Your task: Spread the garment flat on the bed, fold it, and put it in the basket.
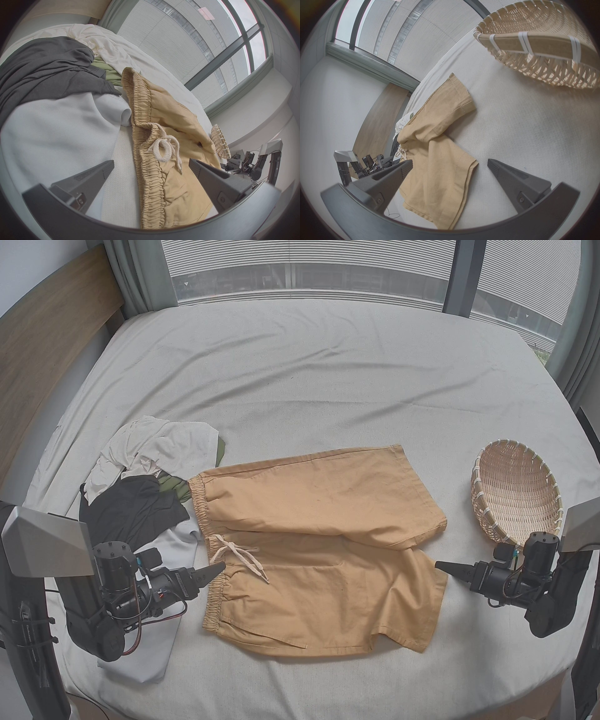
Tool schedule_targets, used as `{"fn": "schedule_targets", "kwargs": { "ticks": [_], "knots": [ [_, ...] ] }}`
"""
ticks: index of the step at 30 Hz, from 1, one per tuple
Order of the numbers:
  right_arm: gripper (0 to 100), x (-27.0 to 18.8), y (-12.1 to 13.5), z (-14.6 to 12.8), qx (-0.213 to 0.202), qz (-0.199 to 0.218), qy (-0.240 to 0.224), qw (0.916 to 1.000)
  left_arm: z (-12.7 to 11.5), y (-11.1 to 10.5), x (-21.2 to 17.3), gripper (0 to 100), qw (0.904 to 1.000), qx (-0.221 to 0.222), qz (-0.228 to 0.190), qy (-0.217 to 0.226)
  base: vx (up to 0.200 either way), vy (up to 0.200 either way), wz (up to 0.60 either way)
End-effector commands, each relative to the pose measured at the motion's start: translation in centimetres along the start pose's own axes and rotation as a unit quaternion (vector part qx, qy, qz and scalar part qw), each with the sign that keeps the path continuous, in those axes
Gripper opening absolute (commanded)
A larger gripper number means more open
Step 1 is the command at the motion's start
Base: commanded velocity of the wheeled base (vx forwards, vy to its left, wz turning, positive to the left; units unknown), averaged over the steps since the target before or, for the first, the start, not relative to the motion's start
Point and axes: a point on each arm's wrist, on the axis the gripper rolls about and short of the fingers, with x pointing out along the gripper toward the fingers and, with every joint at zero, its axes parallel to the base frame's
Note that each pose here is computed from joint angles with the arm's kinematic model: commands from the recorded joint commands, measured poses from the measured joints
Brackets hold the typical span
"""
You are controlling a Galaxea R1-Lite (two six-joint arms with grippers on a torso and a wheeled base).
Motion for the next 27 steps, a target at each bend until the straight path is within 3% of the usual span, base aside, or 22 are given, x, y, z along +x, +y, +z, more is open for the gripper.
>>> {"fn": "schedule_targets", "kwargs": {
  "ticks": [1, 10, 20, 27],
  "knots": [
    [100, 0.5, 0.6, -0.8, 0.001, 0.010, 0.018, 0.9998, 0.0, 0.0, 0.0, 100, 1.0000, 0.000, 0.000, -0.001, 0.000, 0.000, 0.00],
    [100, 2.6, 0.6, -2.1, 0.013, 0.025, 0.045, 0.9986, 0.0, 0.1, 0.0, 100, 1.0000, 0.000, 0.000, -0.002, 0.000, 0.000, 0.00],
    [100, 4.4, 0.4, 0.8, 0.038, 0.049, -0.004, 0.9981, 0.1, 0.1, 0.2, 100, 1.0000, 0.001, 0.000, -0.004, 0.000, 0.000, 0.00],
    [100, 2.9, 2.3, 3.5, 0.040, 0.069, -0.044, 0.9959, 0.0, 0.2, 0.2, 100, 1.0000, 0.000, 0.001, -0.002, 0.000, 0.000, 0.00]
  ]
}}
